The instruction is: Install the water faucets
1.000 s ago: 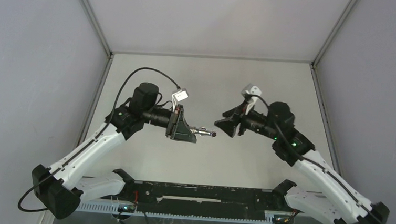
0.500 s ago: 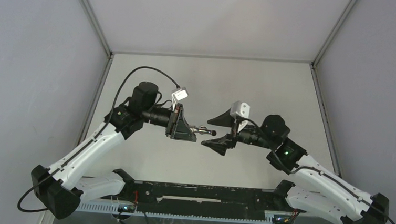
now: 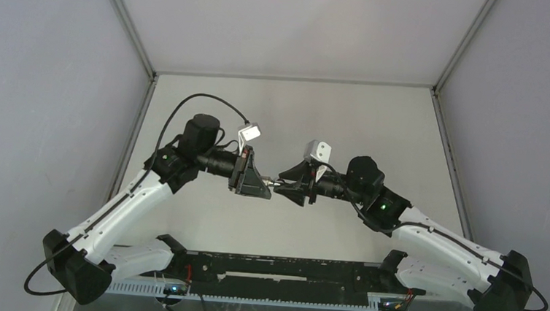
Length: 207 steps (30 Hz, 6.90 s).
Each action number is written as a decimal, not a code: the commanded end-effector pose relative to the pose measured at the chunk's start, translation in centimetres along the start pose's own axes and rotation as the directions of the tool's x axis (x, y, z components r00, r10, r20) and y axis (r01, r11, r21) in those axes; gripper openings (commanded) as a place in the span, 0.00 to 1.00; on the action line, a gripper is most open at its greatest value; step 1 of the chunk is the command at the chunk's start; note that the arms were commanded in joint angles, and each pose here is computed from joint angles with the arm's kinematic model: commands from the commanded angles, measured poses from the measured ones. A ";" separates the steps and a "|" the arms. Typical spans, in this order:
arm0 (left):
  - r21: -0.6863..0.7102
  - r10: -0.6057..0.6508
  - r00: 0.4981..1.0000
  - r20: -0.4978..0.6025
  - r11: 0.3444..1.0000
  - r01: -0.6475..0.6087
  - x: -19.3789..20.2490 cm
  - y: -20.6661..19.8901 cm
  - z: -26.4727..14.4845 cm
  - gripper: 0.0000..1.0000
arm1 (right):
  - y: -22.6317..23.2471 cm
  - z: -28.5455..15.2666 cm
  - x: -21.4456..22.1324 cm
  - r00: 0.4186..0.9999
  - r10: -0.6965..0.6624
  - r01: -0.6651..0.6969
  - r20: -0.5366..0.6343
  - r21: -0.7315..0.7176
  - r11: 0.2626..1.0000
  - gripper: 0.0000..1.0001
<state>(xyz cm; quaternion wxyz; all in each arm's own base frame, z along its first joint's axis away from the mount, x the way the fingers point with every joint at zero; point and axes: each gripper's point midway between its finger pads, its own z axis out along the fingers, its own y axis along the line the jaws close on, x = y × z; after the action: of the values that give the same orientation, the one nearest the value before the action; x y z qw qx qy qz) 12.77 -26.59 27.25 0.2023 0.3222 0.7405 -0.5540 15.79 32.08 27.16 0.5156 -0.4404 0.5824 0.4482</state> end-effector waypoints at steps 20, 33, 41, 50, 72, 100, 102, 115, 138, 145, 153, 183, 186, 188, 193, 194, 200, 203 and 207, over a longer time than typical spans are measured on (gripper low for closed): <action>0.072 0.242 0.968 0.064 0.967 -0.246 -3.0 -3.9 -1.6 0.00 | 2.3 -1.9 -1.5 0.883 0.467 -0.468 -0.049 -0.182 0.865 0.00; -0.080 0.482 0.876 0.027 0.874 -0.478 -2.6 -0.4 -1.7 0.00 | 3.4 -3.4 -4.0 0.303 0.831 -0.953 -0.466 -0.171 0.252 0.00; -0.404 0.633 0.762 0.140 0.739 -0.540 -5.3 4.0 -2.8 0.00 | 1.0 -1.9 -3.7 0.025 0.916 -0.997 -0.401 -0.078 -0.007 0.05; -0.384 0.488 0.851 0.195 0.836 -0.391 -5.7 4.5 -1.9 0.00 | -0.1 -1.0 -3.0 0.041 0.929 -0.996 -0.368 -0.086 0.010 0.78; -0.456 0.406 0.901 0.151 0.838 -0.301 -3.7 8.1 -1.5 0.00 | -0.5 -1.1 -6.8 0.148 0.954 -0.975 -0.260 -0.200 0.097 0.79; -0.261 0.354 0.923 0.150 0.915 -0.308 -3.4 3.7 -1.0 0.00 | -8.3 -3.2 -8.6 0.614 0.769 -0.789 0.177 0.180 0.588 0.75; -0.235 0.333 0.930 0.155 0.927 -0.293 -3.7 3.1 -0.9 0.00 | -7.7 -4.0 -8.5 0.707 0.688 -0.707 0.165 0.193 0.680 0.75; -0.186 0.214 0.967 0.138 0.965 -0.187 -3.8 3.5 -0.1 0.00 | -7.2 -5.5 -3.9 0.929 0.326 -0.356 0.174 0.188 0.915 0.79; -0.176 0.051 0.943 0.329 0.984 0.008 -7.5 3.3 -1.1 0.00 | -3.6 -1.0 4.9 0.878 0.448 -0.460 0.170 0.033 0.887 0.90; -0.135 0.008 0.934 0.356 0.990 0.043 -7.8 3.1 -1.0 0.00 | -2.3 0.8 3.6 0.853 0.472 -0.466 0.223 -0.082 0.881 0.88; -0.138 -0.012 0.929 0.370 0.988 0.068 -7.8 3.6 -1.2 0.00 | -1.9 1.4 1.6 0.808 0.504 -0.476 0.305 -0.165 0.864 0.70; 0.005 -0.039 0.949 0.313 0.999 0.040 -6.6 2.0 -0.7 0.61 | -0.7 1.0 -0.6 0.781 0.570 -0.505 0.255 -0.279 0.817 0.00; 0.008 -0.044 0.955 0.292 0.999 0.043 -5.9 2.3 -0.5 0.64 | -0.8 0.9 -0.8 0.776 0.575 -0.508 0.259 -0.284 0.813 0.00; 0.016 -0.044 0.960 0.278 0.999 0.041 -5.5 2.4 -0.4 0.64 | -0.9 0.9 -1.0 0.774 0.578 -0.508 0.257 -0.292 0.810 0.00; 0.029 -0.037 0.963 0.268 0.999 0.030 -5.3 2.2 -0.3 0.62 | -0.9 1.0 -0.9 0.773 0.586 -0.515 0.245 -0.298 0.804 0.00; 0.035 -0.041 0.964 0.262 0.999 0.033 -5.3 2.2 -0.2 0.59 | -0.9 1.1 -0.9 0.772 0.587 -0.516 0.242 -0.300 0.802 0.00; 0.056 -0.063 0.968 0.244 0.997 0.051 -5.4 2.3 0.1 0.39 | -0.9 1.2 -0.7 0.771 0.596 -0.523 0.226 -0.309 0.794 0.00; 0.067 -0.067 0.966 0.251 0.996 0.052 -5.8 2.2 0.2 0.31 | -0.8 0.9 -0.7 0.771 0.598 -0.522 0.219 -0.321 0.790 0.00; 0.092 -0.074 0.962 0.264 0.994 0.051 -6.4 1.8 0.2 0.15 | -0.4 0.2 -0.8 0.771 0.609 -0.514 0.188 -0.381 0.768 0.00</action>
<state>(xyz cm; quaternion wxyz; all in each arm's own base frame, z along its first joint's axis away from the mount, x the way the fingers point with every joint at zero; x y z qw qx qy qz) 18.82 -27.85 28.47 0.2606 0.2150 0.7189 -0.6075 16.69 32.70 24.74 0.3491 -0.2156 0.5813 0.7026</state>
